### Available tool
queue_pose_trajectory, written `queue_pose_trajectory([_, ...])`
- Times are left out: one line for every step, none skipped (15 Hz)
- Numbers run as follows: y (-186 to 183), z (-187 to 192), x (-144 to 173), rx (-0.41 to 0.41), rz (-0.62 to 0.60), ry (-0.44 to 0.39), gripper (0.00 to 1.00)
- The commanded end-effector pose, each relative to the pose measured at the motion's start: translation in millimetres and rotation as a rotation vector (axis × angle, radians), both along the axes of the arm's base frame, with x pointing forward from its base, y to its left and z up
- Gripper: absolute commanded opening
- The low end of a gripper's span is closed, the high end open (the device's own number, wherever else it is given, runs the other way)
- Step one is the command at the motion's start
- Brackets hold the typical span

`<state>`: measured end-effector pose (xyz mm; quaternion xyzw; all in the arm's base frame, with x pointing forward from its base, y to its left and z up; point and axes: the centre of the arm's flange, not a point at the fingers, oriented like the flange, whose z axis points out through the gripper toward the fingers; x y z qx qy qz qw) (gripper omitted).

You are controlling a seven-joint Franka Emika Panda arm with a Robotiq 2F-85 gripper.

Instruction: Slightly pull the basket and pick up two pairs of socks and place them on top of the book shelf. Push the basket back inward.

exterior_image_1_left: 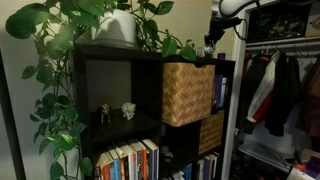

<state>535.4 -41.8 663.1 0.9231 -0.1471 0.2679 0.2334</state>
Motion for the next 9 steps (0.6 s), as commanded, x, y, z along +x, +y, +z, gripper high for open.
queue_pose_trajectory([-13,-8,18,-0.012,-0.05,-0.023,0.06])
queue_pose_trajectory([-16,-14,22,-0.011,-0.055,-0.026,0.06])
queue_pose_trajectory([-19,-18,25,-0.009,-0.057,-0.028,0.06])
queue_pose_trajectory([-22,-22,29,-0.001,-0.055,-0.031,0.06])
queue_pose_trajectory([-24,-25,31,0.003,-0.053,-0.04,0.06])
queue_pose_trajectory([-27,-29,34,0.006,-0.051,-0.051,0.06])
queue_pose_trajectory([-30,-32,37,0.011,-0.046,-0.065,0.06])
queue_pose_trajectory([-32,-34,39,0.016,-0.041,-0.077,0.06])
queue_pose_trajectory([-35,-37,42,0.018,-0.038,-0.089,0.06])
